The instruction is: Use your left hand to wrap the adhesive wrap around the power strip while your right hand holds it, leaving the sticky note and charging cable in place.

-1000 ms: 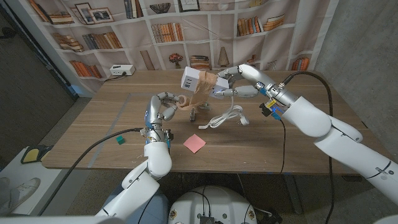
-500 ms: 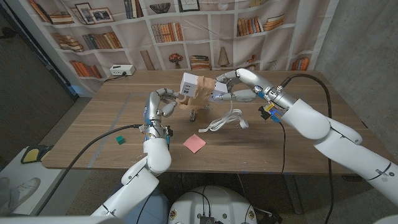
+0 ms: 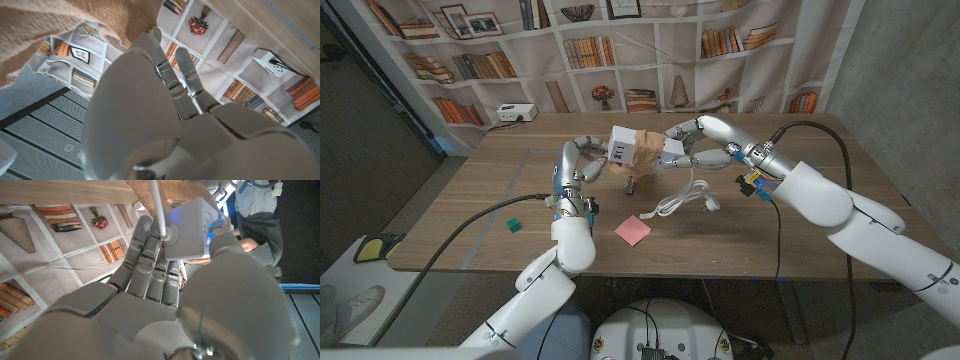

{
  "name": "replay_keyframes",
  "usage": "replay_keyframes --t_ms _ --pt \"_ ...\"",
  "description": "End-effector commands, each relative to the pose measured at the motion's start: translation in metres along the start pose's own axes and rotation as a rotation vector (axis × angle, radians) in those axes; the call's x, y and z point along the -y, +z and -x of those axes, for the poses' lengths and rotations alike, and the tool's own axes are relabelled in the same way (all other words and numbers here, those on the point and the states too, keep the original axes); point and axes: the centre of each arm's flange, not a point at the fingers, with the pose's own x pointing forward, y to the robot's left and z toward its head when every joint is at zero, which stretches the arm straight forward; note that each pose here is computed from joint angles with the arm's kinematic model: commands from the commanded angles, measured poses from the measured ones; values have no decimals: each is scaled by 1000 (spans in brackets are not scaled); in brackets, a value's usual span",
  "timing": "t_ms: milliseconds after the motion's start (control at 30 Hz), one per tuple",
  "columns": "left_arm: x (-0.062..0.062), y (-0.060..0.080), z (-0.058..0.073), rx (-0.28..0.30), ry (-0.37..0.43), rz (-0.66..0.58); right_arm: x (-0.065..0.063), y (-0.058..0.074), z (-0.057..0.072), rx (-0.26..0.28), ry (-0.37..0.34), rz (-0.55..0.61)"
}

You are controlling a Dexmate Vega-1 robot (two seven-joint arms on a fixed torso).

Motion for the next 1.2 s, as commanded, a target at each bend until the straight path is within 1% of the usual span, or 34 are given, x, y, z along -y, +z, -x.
replay_keyframes --t_ms 33,333,700,900,1200 --pt "-1 10 -11 41 -3 -11 -6 4 -1 17 47 13" --pt "-3 16 -17 70 6 -9 -17 5 -4 21 84 52" --pt "-8 21 -25 95 21 -3 -22 2 -6 12 98 86" --pt "-9 22 -27 100 25 2 -27 2 -9 2 109 147" --pt "-10 24 -27 109 41 20 -32 -5 -13 -20 113 143"
